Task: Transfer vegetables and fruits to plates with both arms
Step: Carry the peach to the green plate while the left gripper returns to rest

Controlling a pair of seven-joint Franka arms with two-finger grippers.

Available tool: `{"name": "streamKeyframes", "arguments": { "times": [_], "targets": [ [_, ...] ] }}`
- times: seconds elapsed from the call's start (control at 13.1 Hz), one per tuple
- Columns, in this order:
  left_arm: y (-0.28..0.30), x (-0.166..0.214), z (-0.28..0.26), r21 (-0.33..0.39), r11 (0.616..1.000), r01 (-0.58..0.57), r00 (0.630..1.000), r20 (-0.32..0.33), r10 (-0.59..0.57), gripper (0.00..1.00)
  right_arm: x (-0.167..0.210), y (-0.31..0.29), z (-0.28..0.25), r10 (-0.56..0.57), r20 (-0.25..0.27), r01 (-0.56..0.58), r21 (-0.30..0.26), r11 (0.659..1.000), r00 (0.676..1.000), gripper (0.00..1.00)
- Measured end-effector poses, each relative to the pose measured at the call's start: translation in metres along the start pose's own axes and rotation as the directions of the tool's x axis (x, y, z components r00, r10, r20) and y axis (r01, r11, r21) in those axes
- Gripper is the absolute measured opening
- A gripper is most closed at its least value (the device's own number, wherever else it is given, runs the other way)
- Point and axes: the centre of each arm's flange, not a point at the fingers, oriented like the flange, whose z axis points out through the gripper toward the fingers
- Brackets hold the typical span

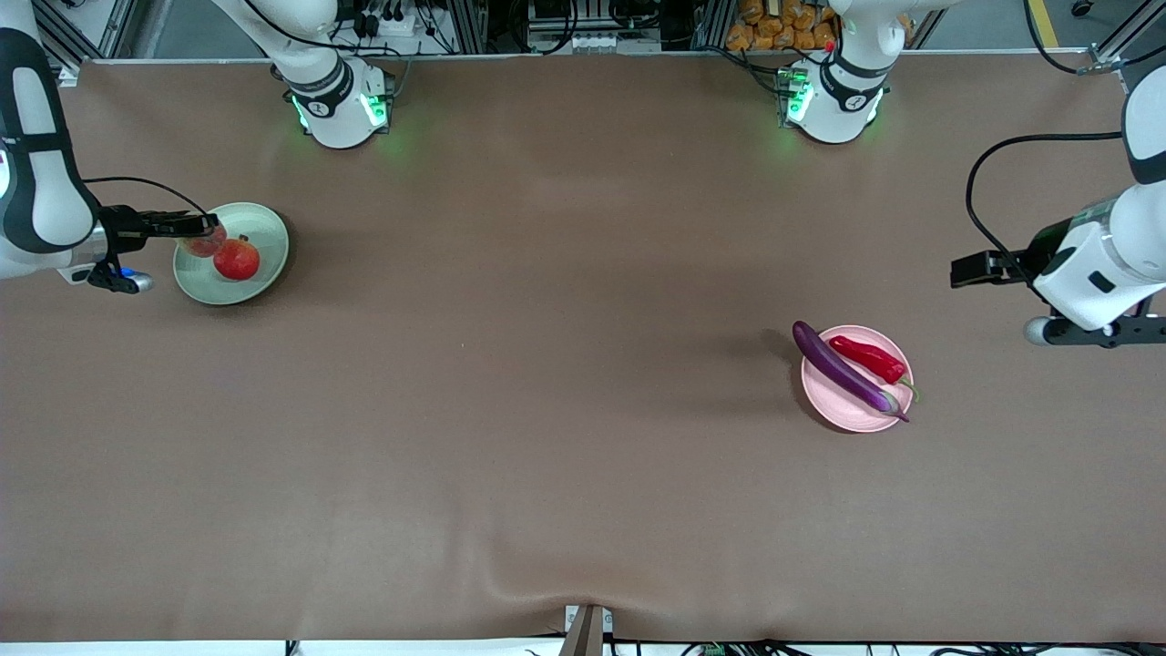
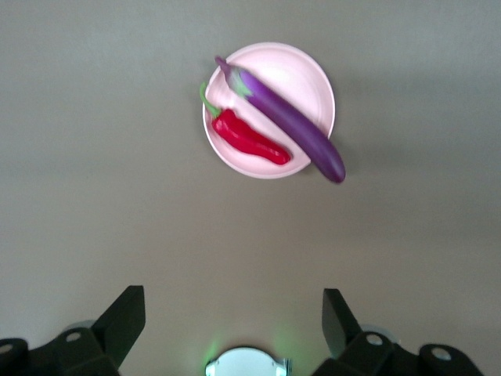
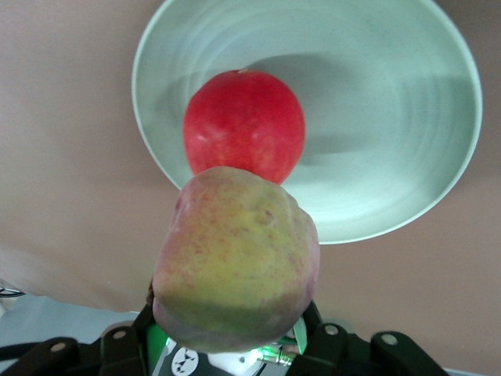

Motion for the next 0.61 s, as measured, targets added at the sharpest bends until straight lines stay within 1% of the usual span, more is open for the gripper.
{"name": "streamKeyframes", "arguments": {
  "times": [0.15,0.23,0.38,0.46,0.61],
  "targets": [
    [0.004,-0.011,0.006,-0.013,1.000,-0.003,1.000,0.028,0.004,1.00,0.004,0.015,0.010,-0.017,0.000,0.017,0.008,1.000,1.000,0.68],
    [0.004,-0.021,0.004,-0.020,1.000,0.000,1.000,0.030,0.001,1.00,0.004,0.020,0.013,-0.022,0.005,0.022,0.016,1.000,1.000,0.68],
    [0.004,-0.038,-0.005,-0.017,1.000,0.016,1.000,0.017,-0.016,1.00,0.004,0.027,0.015,-0.021,0.003,0.021,0.023,1.000,1.000,0.69],
    [0.007,-0.043,-0.010,-0.013,0.999,0.030,1.000,0.006,-0.030,1.00,0.007,0.029,0.020,-0.020,0.006,0.020,0.024,1.000,1.000,0.71],
    [0.017,-0.049,-0.019,-0.005,0.999,0.040,0.999,-0.014,-0.040,1.00,0.019,0.028,0.029,-0.028,0.007,0.027,0.017,0.999,1.000,0.92]
  ]
}}
